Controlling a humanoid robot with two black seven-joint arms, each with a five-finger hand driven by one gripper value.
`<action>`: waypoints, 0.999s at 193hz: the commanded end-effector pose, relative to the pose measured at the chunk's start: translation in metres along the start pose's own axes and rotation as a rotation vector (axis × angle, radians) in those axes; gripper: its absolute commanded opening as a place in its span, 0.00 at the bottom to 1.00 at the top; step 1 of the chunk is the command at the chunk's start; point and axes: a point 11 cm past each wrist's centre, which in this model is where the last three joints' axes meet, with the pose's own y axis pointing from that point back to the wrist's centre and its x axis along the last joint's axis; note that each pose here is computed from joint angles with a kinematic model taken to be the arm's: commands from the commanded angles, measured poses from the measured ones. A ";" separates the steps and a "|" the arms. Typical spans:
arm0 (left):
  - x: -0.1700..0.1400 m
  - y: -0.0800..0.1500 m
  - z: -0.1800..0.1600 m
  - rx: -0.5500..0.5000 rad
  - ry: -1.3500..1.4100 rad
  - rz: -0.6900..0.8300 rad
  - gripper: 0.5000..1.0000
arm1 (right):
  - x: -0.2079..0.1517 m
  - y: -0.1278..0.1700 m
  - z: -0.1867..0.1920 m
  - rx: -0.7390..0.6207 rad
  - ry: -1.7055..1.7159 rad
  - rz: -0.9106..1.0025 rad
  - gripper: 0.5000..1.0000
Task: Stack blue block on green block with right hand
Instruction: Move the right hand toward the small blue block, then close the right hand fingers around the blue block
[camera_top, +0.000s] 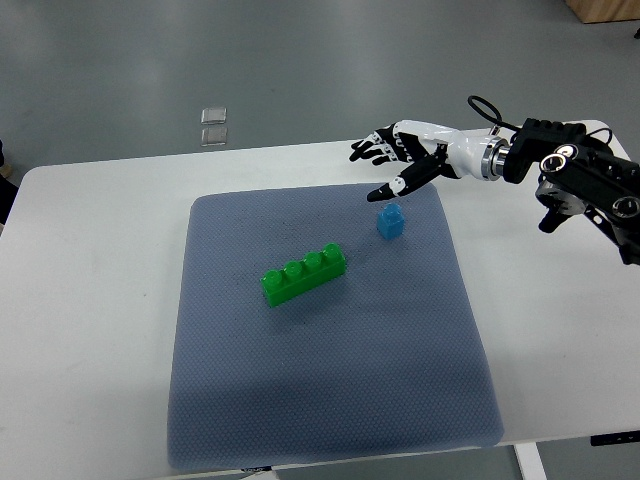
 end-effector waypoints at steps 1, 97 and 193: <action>0.000 0.000 0.000 0.000 -0.001 -0.001 1.00 | 0.000 -0.001 -0.003 -0.047 0.122 -0.034 0.84; 0.000 0.000 0.001 -0.002 0.005 -0.002 1.00 | -0.011 -0.015 0.016 -0.148 0.408 0.029 0.83; -0.002 0.000 -0.001 0.000 0.009 -0.008 1.00 | -0.016 -0.011 0.044 -0.194 0.451 0.046 0.70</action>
